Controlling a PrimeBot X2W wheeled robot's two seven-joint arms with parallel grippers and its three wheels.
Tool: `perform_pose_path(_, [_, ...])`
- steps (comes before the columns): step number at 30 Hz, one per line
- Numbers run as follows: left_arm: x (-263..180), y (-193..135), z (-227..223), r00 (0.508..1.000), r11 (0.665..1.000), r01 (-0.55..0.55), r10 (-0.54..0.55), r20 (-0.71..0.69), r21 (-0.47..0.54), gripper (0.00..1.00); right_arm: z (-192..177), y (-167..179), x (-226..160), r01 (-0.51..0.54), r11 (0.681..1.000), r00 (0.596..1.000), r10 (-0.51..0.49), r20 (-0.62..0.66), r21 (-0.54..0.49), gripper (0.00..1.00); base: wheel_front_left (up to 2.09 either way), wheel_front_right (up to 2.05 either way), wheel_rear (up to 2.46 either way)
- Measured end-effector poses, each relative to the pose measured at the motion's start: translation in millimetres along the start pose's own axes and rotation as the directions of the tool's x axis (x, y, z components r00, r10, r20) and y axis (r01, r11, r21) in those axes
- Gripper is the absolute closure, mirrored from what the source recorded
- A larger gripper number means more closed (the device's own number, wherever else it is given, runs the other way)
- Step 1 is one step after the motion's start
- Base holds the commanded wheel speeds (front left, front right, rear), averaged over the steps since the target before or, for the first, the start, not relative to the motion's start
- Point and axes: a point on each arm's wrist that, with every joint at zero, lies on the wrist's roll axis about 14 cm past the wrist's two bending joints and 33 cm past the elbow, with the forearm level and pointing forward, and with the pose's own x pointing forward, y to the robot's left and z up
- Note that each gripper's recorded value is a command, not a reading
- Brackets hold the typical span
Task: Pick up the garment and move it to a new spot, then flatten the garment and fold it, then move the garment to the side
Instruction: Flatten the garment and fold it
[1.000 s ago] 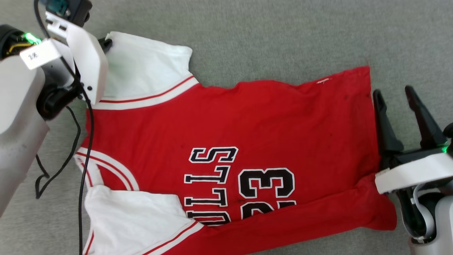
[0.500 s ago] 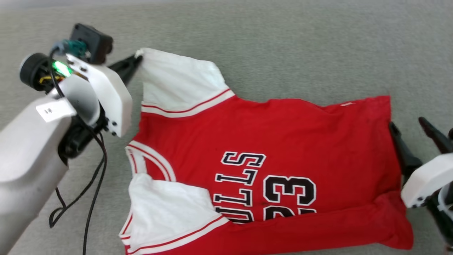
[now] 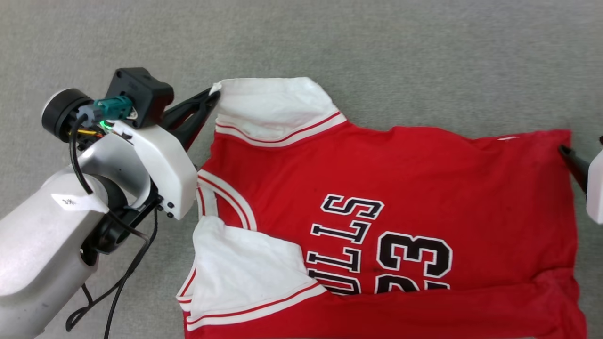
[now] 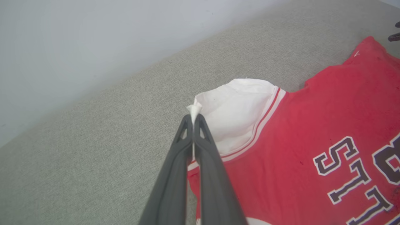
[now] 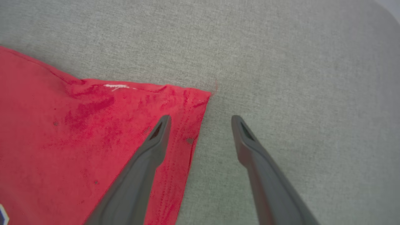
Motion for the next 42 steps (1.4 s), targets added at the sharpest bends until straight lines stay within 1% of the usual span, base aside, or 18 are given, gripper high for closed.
perform_pose_path(7, [-2.3, 2.3, -10.2, 1.000, 1.000, -0.010, 0.010, -0.014, 0.002, 1.00, -8.9, 8.9, 33.0, -0.034, 0.999, 0.991, 0.032, -0.127, -0.016, 0.00, 0.00, 0.00, 0.00])
perform_pose_path(14, [-2.5, 7.1, -19.3, 0.999, 1.000, -0.024, 0.024, -0.031, 0.002, 1.00, -28.8, 23.6, 55.8, -0.075, 0.996, 0.975, 0.063, -0.212, -0.049, 0.00, 0.00, 0.00, 0.00])
perform_pose_path(15, [-2.6, 7.3, -19.5, 0.999, 1.000, -0.026, 0.026, -0.029, 0.000, 1.00, -30.6, 24.1, 57.4, -0.078, 0.996, 0.974, 0.065, -0.218, -0.053, 0.12, 0.00, 0.00, 0.00])
perform_pose_path(16, [-2.6, 7.5, -19.6, 0.999, 1.000, -0.027, 0.027, -0.027, -0.001, 1.00, -32.6, 25.0, 58.9, -0.081, 0.995, 0.972, 0.067, -0.224, -0.052, 0.75, 0.00, 0.00, 0.00])
perform_pose_path(17, [-2.6, 7.2, -20.1, 0.999, 1.000, -0.028, 0.028, -0.028, -0.002, 1.00, -33.9, 25.5, 59.8, -0.084, 0.995, 0.971, 0.070, -0.227, -0.053, 1.00, 0.00, 0.00, 0.00])
perform_pose_path(20, [-3.6, 6.9, -19.0, 0.999, 0.999, -0.033, 0.033, -0.022, -0.005, 1.00, -33.6, 28.3, 60.5, -0.091, 0.995, 0.975, 0.079, -0.209, -0.050, 1.00, 0.00, 0.00, 0.00])
perform_pose_path(23, [-6.7, 9.5, -16.0, 0.999, 0.999, -0.051, 0.051, -0.008, -0.008, 1.00, -30.1, 29.0, 58.2, -0.092, 0.995, 0.981, 0.087, -0.172, -0.023, 1.00, 0.00, 0.00, 0.00])
perform_pose_path(27, [-12.9, 10.6, -13.6, 0.998, 0.998, -0.069, 0.069, 0.004, -0.010, 1.00, -17.0, 24.5, 49.6, -0.083, 0.996, 0.993, 0.086, -0.087, 0.037, 1.00, 0.00, 0.00, 0.00])
perform_pose_path(31, [-21.1, 9.1, -8.5, 0.996, 0.996, -0.084, 0.084, 0.024, -0.027, 1.00, -4.1, 12.6, 35.4, -0.060, 0.995, 0.998, 0.060, -0.007, 0.086, 1.00, 0.00, 0.00, 0.00])
perform_pose_path(38, [-41.1, -0.1, -2.8, 0.992, 0.993, -0.104, 0.107, 0.061, -0.062, 1.00, 4.2, 3.5, 4.1, -0.063, 0.979, 0.993, 0.042, 0.113, 0.193, 1.00, 0.00, 0.00, 0.00])
perform_pose_path(42, [-55.2, -10.7, -4.4, 0.991, 0.990, -0.108, 0.115, 0.074, -0.094, 1.00, -2.1, 5.6, -12.3, -0.083, 0.963, 0.985, 0.041, 0.167, 0.256, 1.00, 0.00, 0.00, 0.00])
